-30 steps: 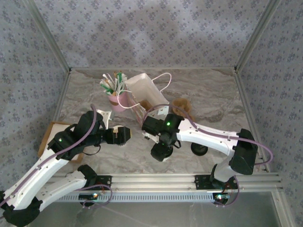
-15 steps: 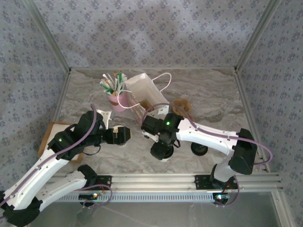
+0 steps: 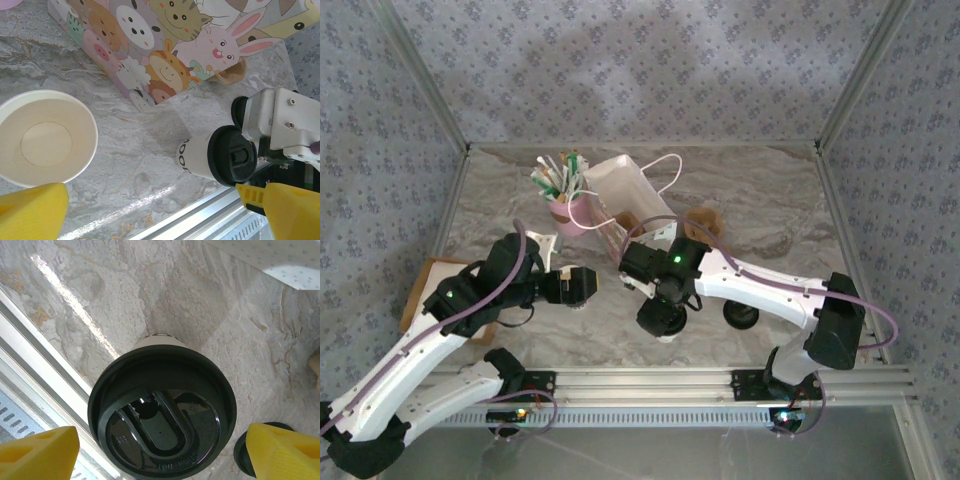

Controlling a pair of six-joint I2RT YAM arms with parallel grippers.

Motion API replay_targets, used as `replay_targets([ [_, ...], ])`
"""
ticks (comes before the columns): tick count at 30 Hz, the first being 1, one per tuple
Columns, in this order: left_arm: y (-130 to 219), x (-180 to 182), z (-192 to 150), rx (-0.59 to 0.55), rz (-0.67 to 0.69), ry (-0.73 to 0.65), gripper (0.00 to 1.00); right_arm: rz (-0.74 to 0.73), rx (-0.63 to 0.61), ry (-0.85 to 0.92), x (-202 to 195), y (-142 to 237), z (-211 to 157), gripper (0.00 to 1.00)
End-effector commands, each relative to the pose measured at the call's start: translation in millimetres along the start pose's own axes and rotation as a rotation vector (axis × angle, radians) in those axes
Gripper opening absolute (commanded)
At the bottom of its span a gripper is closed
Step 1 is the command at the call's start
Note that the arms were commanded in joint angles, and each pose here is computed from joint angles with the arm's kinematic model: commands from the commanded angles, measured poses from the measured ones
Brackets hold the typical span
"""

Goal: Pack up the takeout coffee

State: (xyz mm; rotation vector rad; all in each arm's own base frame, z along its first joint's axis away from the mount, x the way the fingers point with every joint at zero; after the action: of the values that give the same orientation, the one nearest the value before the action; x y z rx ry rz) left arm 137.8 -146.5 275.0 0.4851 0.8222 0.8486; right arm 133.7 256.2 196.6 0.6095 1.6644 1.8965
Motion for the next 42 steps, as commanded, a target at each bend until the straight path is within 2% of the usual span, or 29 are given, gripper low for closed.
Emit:
replay_targets([
  [1, 3.3, -4.6, 5.5, -0.026, -0.017, -0.024, 0.99, -0.006, 0.033, -0.002, -2.9, -7.7, -3.3, 0.88],
  [19, 2.1, -4.8, 6.5, -0.026, -0.015, -0.023, 0.99, 0.021, 0.064, -0.006, -0.4, -20.3, -4.9, 0.85],
  [35, 2.0, -5.9, 8.8, -0.028, -0.015, -0.022, 0.99, 0.022, 0.066, -0.007, -1.3, -21.0, -8.3, 0.76],
  [42, 8.4, -6.6, 13.3, -0.059, -0.01, -0.022, 0.99, 0.02, 0.071, -0.007, -1.9, -22.9, -10.7, 0.78],
])
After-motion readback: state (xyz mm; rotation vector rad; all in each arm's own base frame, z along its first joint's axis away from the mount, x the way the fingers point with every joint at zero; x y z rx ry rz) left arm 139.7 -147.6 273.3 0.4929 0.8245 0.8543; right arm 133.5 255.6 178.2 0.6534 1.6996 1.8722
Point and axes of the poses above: each hand's point on the last joint's axis, 136 mm out from that joint toward the fingers, its own y axis back along the fingers, its own x axis along the line the jaws close on, z = x × y, the point moved 5 cm from there along y, back along the fingers, and after that the axes turned 8 degrees about -y, right-handed, at the moved point
